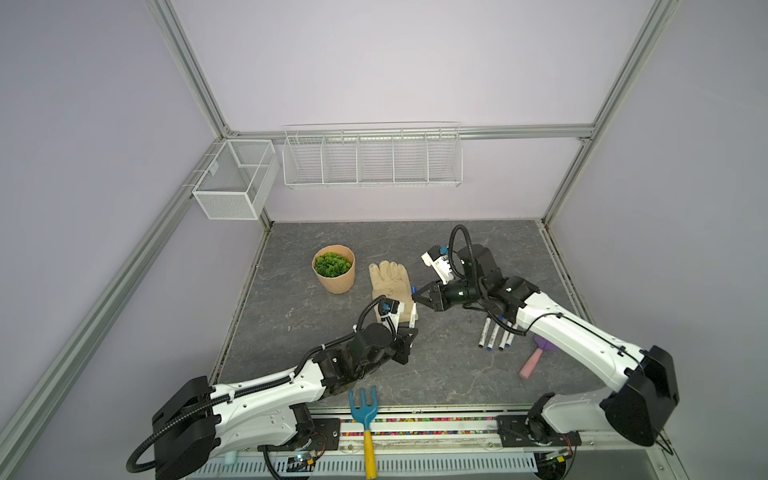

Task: Insert the pens into the pen caps
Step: 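Carry the blue cap with the right gripper above the marker tip in the left gripper, then push the blue cap down onto the black marker tip with the right gripper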

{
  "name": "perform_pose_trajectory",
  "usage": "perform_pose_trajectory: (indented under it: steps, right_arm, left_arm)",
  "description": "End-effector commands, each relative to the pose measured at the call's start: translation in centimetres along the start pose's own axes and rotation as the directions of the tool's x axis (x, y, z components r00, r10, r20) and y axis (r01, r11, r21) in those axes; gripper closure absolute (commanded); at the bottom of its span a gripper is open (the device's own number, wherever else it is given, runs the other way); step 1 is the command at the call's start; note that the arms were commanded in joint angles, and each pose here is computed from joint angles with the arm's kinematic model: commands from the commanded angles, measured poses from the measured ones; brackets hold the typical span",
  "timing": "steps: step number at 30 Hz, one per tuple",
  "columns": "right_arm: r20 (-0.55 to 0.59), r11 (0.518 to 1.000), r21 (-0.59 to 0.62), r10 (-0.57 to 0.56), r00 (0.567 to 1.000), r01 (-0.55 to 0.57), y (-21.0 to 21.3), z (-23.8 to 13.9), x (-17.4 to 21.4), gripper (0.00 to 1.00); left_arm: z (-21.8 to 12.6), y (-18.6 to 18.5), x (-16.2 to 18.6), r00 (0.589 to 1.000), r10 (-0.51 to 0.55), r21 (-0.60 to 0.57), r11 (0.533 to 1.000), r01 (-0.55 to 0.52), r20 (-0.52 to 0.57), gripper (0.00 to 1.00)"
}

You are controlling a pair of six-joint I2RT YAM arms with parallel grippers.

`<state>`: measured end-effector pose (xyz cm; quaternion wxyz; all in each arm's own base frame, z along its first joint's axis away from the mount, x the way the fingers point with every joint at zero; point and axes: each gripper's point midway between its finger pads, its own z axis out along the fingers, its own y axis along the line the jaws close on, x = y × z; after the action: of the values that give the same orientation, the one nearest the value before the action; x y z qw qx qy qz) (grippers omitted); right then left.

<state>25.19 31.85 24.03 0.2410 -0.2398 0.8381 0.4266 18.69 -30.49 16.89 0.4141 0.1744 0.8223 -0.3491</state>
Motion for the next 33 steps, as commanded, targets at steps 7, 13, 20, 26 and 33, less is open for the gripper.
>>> perform_pose_trajectory:
  steps: [7,13,20,26,33]
  right_arm:
    - [-0.045,1.0,-0.016,0.026,0.999,-0.026,-0.2,0.2,1.3,0.93]
    - [-0.043,1.0,-0.016,0.026,0.999,-0.027,-0.4,0.7,1.0,0.93]
    - [-0.053,0.999,-0.02,0.036,0.998,-0.037,-0.6,1.3,0.9,0.93]
    - [-0.055,0.999,-0.024,0.038,0.998,-0.04,-0.6,1.7,0.7,0.93]
    - [-0.05,0.999,-0.021,0.042,0.998,-0.043,-0.6,1.8,0.6,0.94]
  left_arm:
    - [-0.8,-1.1,-2.6,0.996,0.002,0.028,1.0,-0.004,0.086,1.0]
    - [-0.8,-1.3,-2.6,0.996,0.001,0.034,0.999,-0.004,0.085,1.0]
    - [-0.8,-1.4,-2.7,0.996,0.0,0.039,0.999,-0.004,0.09,1.0]
    - [-0.8,-1.5,-2.9,0.995,-0.001,0.04,0.999,-0.003,0.097,1.0]
    - [-1.0,-1.3,-2.9,0.995,-0.007,0.039,0.999,0.003,0.099,1.0]
